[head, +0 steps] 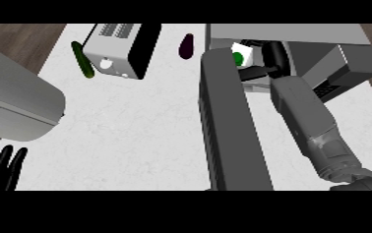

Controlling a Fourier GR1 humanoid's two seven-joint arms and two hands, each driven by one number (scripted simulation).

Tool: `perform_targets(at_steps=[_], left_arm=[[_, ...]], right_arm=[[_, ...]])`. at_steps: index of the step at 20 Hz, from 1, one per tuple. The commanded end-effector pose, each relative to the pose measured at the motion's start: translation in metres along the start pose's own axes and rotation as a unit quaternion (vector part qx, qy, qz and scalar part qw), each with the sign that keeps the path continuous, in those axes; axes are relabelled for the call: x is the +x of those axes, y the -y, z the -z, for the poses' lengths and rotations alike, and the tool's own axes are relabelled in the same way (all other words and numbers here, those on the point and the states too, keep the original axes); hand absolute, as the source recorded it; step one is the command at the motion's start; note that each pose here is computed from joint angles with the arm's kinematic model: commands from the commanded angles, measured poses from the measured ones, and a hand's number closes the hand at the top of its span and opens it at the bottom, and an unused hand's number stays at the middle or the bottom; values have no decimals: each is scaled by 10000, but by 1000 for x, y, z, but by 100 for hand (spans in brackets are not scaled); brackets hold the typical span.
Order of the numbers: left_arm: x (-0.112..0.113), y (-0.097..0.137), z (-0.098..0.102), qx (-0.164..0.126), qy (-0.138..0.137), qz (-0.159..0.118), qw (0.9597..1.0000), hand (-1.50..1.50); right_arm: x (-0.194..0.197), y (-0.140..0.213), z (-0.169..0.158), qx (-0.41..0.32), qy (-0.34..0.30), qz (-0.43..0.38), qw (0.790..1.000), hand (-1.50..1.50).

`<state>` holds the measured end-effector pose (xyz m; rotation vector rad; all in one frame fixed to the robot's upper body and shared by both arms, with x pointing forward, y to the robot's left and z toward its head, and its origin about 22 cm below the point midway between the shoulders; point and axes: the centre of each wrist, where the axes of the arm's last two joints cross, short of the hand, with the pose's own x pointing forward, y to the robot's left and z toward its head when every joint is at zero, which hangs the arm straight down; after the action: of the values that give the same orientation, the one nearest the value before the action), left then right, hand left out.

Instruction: Pick up the milk, place it into the microwave and close the microwave

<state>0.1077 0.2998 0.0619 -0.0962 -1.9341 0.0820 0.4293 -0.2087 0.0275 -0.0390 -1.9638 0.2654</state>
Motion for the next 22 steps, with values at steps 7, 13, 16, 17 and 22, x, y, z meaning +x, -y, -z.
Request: perform_targets(at_steps=[7, 13, 16, 17, 22], left_arm=[[-6, 0, 13, -258, 86, -64, 9996, -150], [-6, 8, 24, -450, 183, -79, 9988, -150], [-1, 8, 22, -483, 150, 20, 9987, -150], [-5, 9, 24, -437, 156, -21, 9989, -150], [-6, 9, 32, -563, 134, 120, 9983, -150]], right_arm=[[15, -1, 25, -228, 128, -923, 9954, 150], [27, 0, 40, -630, -18, -1114, 9918, 150], [22, 6, 35, -1139, -237, -1221, 9857, 150], [23, 3, 36, -1446, -298, -1234, 9813, 150], [28, 15, 40, -1794, -96, -2005, 9631, 150]])
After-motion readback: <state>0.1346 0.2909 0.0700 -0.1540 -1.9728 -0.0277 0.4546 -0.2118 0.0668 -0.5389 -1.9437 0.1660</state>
